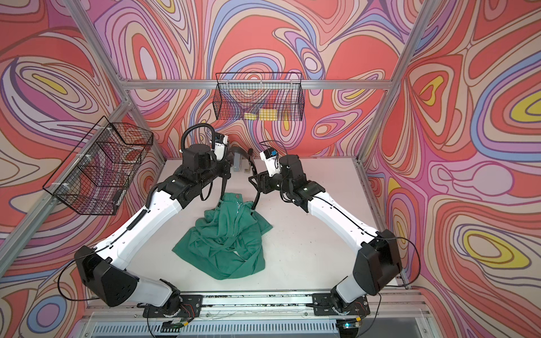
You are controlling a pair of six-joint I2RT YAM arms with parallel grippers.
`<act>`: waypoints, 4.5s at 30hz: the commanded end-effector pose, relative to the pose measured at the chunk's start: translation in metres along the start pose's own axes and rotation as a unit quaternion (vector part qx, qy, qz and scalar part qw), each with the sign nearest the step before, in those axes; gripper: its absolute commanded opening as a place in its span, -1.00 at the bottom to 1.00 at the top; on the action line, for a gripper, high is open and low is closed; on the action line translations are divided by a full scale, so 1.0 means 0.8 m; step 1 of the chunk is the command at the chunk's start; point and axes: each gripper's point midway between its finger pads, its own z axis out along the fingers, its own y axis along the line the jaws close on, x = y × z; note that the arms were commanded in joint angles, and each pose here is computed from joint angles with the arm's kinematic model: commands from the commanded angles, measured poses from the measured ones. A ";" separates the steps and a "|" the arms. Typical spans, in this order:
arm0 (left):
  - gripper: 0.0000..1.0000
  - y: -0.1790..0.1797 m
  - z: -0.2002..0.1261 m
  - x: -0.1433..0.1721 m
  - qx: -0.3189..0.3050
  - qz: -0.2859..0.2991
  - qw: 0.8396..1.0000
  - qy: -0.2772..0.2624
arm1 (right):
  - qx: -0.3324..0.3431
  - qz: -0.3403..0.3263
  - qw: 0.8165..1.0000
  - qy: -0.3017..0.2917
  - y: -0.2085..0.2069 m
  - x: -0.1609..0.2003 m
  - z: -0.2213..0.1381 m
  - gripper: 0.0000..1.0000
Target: Remove the belt from the trousers
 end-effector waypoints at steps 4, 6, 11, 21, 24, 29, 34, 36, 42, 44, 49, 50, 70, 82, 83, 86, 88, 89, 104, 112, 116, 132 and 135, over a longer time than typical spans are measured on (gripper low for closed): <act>-1.00 0.019 -0.003 0.011 -0.046 -0.048 0.997 0.040 | 0.033 -0.013 0.997 -0.066 0.004 -0.056 -0.038 0.21; -1.00 0.018 0.001 0.017 -0.046 -0.054 0.996 0.050 | 0.043 -0.017 0.996 -0.072 0.001 -0.069 -0.037 0.19; -1.00 0.014 0.004 0.021 -0.038 -0.067 0.995 0.057 | 0.041 -0.032 0.997 -0.059 0.003 -0.083 -0.018 0.09; -1.00 0.009 0.005 0.023 -0.028 -0.075 0.995 0.064 | 0.050 -0.059 0.997 -0.016 0.002 -0.089 0.012 -0.23; -1.00 0.008 0.007 0.023 -0.028 -0.074 0.995 0.067 | 0.049 -0.072 0.996 -0.012 0.007 -0.089 0.015 -0.20; -1.00 0.007 0.009 0.023 -0.027 -0.072 0.995 0.070 | 0.053 -0.089 0.995 -0.003 0.015 -0.086 0.017 -0.08; -1.00 0.006 0.011 0.022 -0.025 -0.072 0.994 0.072 | 0.059 -0.092 0.994 0.001 0.016 -0.082 0.020 -0.09; -1.00 0.005 0.011 0.022 -0.024 -0.072 0.994 0.073 | 0.062 -0.091 0.994 0.007 0.013 -0.080 0.023 -0.15; -1.00 0.005 0.010 0.019 -0.021 -0.071 0.995 0.071 | 0.070 -0.090 0.993 0.015 0.008 -0.078 0.030 -0.43; -1.00 0.004 0.009 0.019 -0.021 -0.071 0.995 0.072 | 0.070 -0.091 0.993 0.015 0.007 -0.078 0.030 -0.54; -1.00 0.004 0.007 0.022 -0.019 -0.072 0.994 0.075 | 0.075 -0.092 0.993 0.017 0.004 -0.076 0.032 -0.77; -1.00 0.003 0.007 0.022 -0.019 -0.072 0.994 0.076 | 0.075 -0.091 0.993 0.018 0.004 -0.075 0.032 -0.83; -1.00 -0.009 -0.037 -0.056 0.028 -0.102 0.994 -0.019 | 0.084 -0.059 0.992 0.077 -0.023 0.002 0.056 -1.00; -1.00 -0.016 -0.074 -0.112 0.071 -0.109 0.988 -0.082 | 0.093 -0.045 0.988 0.115 -0.041 0.051 0.073 -0.82; -1.00 -0.018 -0.074 -0.114 0.077 -0.109 0.987 -0.084 | 0.093 -0.044 0.988 0.117 -0.043 0.053 0.074 -0.82; -1.00 -0.024 -0.076 -0.119 0.093 -0.114 0.985 -0.089 | 0.093 -0.040 0.987 0.121 -0.045 0.059 0.078 -0.80; -1.00 -0.027 -0.077 -0.124 0.099 -0.115 0.984 -0.091 | 0.094 -0.038 0.987 0.121 -0.046 0.059 0.079 -0.73; -1.00 -0.029 -0.077 -0.128 0.105 -0.116 0.983 -0.093 | 0.096 -0.037 0.987 0.122 -0.047 0.061 0.079 -0.68; -1.00 -0.058 -0.092 -0.191 0.190 -0.117 0.966 -0.132 | 0.146 0.004 0.979 0.142 -0.102 0.093 0.084 -1.00; -1.00 -0.059 -0.106 -0.214 0.224 -0.153 0.950 -0.154 | 0.146 0.015 0.978 0.146 -0.108 0.108 0.087 -0.83; -1.00 -0.055 -0.119 -0.233 0.241 -0.168 0.939 -0.177 | 0.154 0.045 0.976 0.148 -0.125 0.118 0.086 -0.81; -1.00 -0.058 -0.145 -0.253 0.288 -0.189 0.918 -0.199 | 0.143 0.062 0.975 0.156 -0.131 0.132 0.089 -0.76; -1.00 -0.055 -0.142 -0.247 0.282 -0.193 0.919 -0.197 | 0.134 0.055 0.979 0.142 -0.125 0.121 0.085 -0.71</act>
